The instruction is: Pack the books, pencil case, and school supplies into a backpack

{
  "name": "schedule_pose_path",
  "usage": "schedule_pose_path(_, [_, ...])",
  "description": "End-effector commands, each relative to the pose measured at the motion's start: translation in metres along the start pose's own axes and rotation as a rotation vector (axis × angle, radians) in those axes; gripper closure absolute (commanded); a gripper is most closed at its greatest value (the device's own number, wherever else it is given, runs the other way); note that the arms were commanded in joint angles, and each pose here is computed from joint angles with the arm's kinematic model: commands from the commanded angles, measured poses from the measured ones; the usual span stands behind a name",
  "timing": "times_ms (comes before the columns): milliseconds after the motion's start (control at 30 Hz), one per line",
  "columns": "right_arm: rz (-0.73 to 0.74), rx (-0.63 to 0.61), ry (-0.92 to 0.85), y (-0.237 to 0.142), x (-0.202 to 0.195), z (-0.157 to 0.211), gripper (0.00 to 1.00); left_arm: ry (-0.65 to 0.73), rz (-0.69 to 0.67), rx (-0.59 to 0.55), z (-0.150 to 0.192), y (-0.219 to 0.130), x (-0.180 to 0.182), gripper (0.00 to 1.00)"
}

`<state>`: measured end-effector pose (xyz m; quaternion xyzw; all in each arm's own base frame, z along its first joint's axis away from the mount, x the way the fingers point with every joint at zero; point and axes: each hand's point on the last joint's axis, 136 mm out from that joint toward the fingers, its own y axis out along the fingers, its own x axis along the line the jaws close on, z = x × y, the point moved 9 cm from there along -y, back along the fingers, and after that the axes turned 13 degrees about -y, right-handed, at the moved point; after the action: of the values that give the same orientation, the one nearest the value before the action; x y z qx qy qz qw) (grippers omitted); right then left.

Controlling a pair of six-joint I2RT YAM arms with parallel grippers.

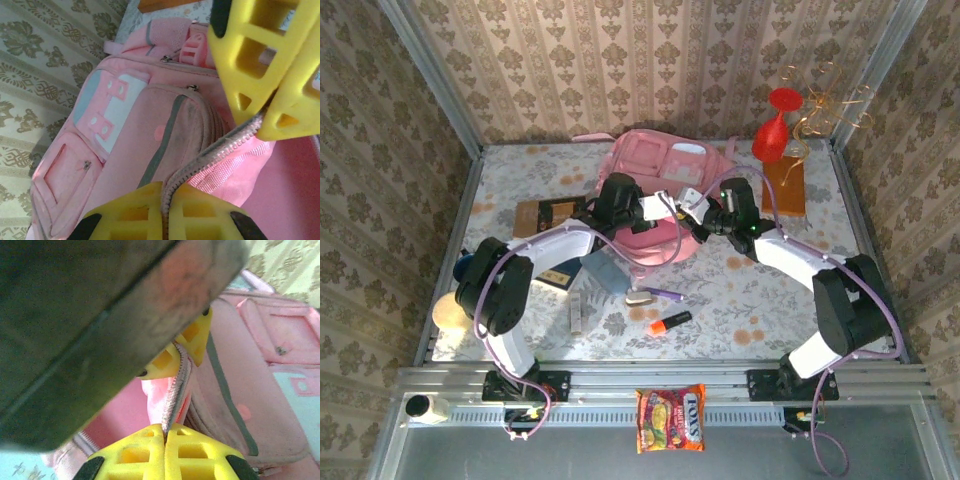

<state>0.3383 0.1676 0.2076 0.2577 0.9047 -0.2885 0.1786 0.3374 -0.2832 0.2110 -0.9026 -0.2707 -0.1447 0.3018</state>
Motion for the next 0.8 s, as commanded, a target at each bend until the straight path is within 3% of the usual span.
schedule_pose_path(0, [-0.046,-0.164,-0.003,-0.012,0.014,-0.034,1.00,-0.107,-0.257,0.039,0.014,0.001,0.045,0.98])
schedule_pose_path(200, [-0.038,-0.223,0.081,-0.007,0.024,-0.034,1.00,-0.173,-0.260,0.057,0.023,0.012,0.050,0.96])
schedule_pose_path(433, [-0.029,-0.182,0.148,0.014,0.027,-0.028,1.00,-0.182,-0.216,-0.037,0.033,-0.008,0.040,1.00])
schedule_pose_path(500, [-0.027,-0.140,0.165,0.018,0.025,-0.025,1.00,-0.183,-0.188,-0.045,0.037,-0.014,0.036,0.94])
schedule_pose_path(600, [-0.021,-0.097,0.201,0.025,0.024,-0.018,0.99,-0.207,-0.104,-0.039,0.041,-0.024,0.027,0.73])
schedule_pose_path(700, [-0.011,-0.086,0.245,0.029,0.024,-0.014,0.98,-0.330,-0.061,-0.051,0.049,-0.042,0.022,0.55])
schedule_pose_path(767, [-0.017,-0.078,0.277,0.032,0.026,-0.010,0.94,-0.457,-0.068,-0.063,0.051,-0.056,0.023,0.49])
